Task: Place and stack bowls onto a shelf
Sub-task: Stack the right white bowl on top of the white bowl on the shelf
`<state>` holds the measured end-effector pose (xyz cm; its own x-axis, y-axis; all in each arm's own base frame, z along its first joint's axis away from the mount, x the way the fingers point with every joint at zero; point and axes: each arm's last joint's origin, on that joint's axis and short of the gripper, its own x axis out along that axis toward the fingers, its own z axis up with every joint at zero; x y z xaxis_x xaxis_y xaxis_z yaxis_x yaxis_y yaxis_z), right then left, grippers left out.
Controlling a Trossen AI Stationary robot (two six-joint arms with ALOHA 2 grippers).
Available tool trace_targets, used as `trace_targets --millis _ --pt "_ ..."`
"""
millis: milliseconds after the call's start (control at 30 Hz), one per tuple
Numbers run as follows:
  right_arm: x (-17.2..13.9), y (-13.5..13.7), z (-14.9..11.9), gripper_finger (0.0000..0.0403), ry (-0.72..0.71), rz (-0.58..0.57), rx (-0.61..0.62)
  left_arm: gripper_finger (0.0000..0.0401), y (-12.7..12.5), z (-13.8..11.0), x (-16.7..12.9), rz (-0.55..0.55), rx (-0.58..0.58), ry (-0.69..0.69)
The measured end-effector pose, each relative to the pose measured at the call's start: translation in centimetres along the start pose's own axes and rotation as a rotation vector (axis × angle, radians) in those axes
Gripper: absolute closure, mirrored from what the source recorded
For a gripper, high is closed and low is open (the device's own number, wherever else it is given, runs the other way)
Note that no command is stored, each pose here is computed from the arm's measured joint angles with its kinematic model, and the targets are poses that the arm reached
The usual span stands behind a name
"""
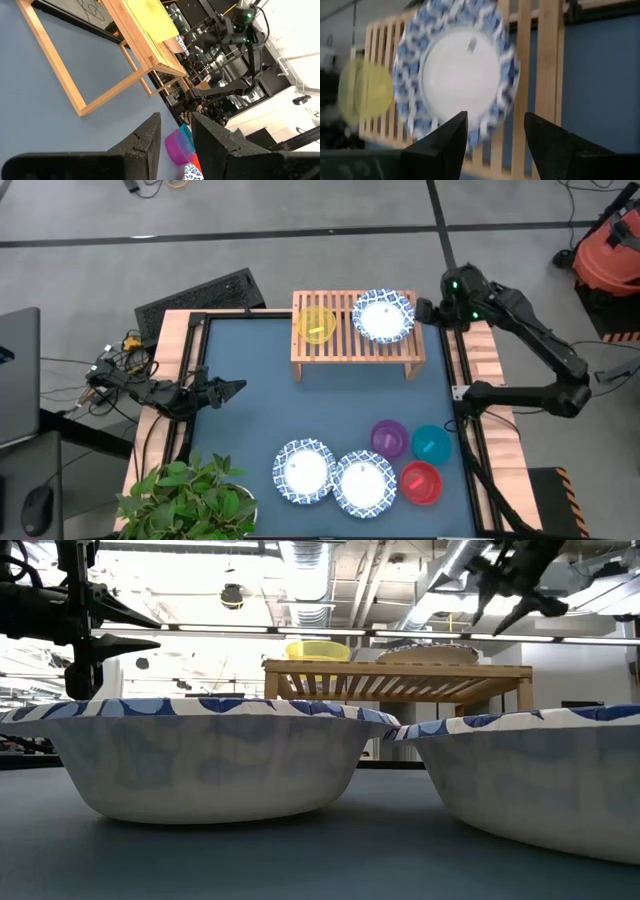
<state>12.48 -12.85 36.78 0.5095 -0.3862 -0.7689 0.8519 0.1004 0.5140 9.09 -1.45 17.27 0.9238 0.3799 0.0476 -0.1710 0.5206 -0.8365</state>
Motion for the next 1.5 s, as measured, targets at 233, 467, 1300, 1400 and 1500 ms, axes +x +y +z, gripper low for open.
trace_targets --millis 233,467,1300,1400,1500 --pt "-0.9 3.1 -6.4 0.0179 0.239 0.084 -0.225 0.0307 0.0 0.0 0.0 0.000 0.000 0.000" --pt "-0.9 6.5 -15.9 0.0179 0.403 0.039 -0.344 0.0307 0.0 0.0 0.0 0.000 -0.001 0.001" --pt "7.1 7.7 -36.3 0.0179 0.691 -0.350 -0.202 0.0307 -0.1 -0.1 0.0 -0.030 -0.011 0.041" --pt "7.4 7.5 -36.5 0.0179 0.685 -0.373 -0.211 0.0307 -0.1 -0.1 0.0 -0.033 -0.009 0.044" --pt "7.6 7.3 -36.5 0.0182 0.681 -0.386 -0.248 0.0307 -0.1 -0.1 0.0 -0.028 -0.009 0.037"
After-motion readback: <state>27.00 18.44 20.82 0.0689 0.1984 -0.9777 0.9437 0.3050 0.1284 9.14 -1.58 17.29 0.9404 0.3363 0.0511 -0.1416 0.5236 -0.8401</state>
